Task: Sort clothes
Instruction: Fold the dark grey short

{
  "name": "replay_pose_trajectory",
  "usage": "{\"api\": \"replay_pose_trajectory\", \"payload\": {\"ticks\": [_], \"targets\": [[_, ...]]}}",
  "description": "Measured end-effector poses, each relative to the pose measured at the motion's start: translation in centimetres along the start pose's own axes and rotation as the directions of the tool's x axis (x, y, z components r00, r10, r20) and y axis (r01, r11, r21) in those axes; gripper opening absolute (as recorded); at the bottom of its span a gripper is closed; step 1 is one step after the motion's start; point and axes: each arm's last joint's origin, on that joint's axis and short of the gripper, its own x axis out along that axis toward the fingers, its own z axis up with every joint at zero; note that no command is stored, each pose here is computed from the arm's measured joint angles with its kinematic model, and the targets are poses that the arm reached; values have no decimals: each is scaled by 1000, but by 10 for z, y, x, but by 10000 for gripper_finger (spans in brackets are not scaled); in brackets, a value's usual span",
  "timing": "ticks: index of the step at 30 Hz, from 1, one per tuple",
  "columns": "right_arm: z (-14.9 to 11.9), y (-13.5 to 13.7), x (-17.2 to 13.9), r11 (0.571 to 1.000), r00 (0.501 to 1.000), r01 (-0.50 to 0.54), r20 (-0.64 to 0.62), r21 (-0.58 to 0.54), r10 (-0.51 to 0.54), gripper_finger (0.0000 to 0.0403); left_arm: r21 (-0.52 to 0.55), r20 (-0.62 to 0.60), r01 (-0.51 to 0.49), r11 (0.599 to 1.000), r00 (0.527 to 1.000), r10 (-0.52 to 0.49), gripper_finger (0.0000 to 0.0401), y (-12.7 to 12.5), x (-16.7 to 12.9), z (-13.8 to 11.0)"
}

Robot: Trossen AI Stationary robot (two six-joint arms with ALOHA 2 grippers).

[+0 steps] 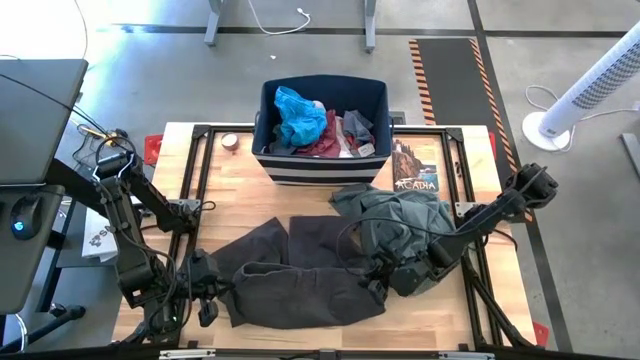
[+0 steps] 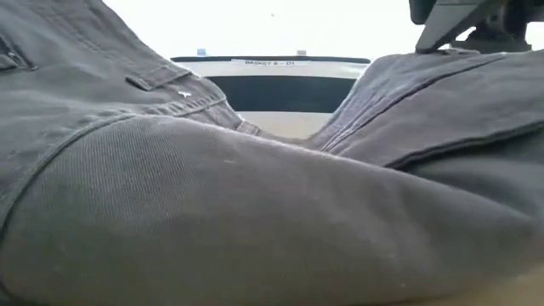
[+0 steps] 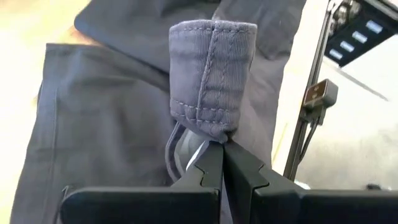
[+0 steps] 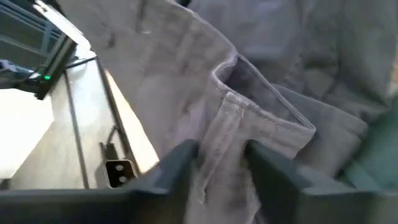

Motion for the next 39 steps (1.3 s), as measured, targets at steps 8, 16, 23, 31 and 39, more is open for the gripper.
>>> {"api": "replay_pose_trajectory", "payload": {"ticks": [8, 16, 23, 31, 39], "targets": [[27, 9, -2, 989, 987, -145, 76, 31, 142, 16, -106, 124, 27, 994, 992, -14, 0, 1, -3, 6], [91, 6, -65, 966, 866, -229, 478, 121, 146, 5, -296, 438, 231, 927, 895, -84, 0, 22, -36, 46], [133, 12, -126, 941, 599, -329, 788, 80, 142, 3, -423, 684, 431, 797, 729, -31, 0, 34, -70, 96], [186, 67, -140, 986, 557, -166, 824, -8, 101, 1, -374, 774, 412, 831, 633, 34, 0, 19, -78, 170], [240, 122, -123, 995, 653, -31, 751, -100, 96, 1, -291, 823, 446, 847, 568, -17, 0, 17, -54, 199]]}}
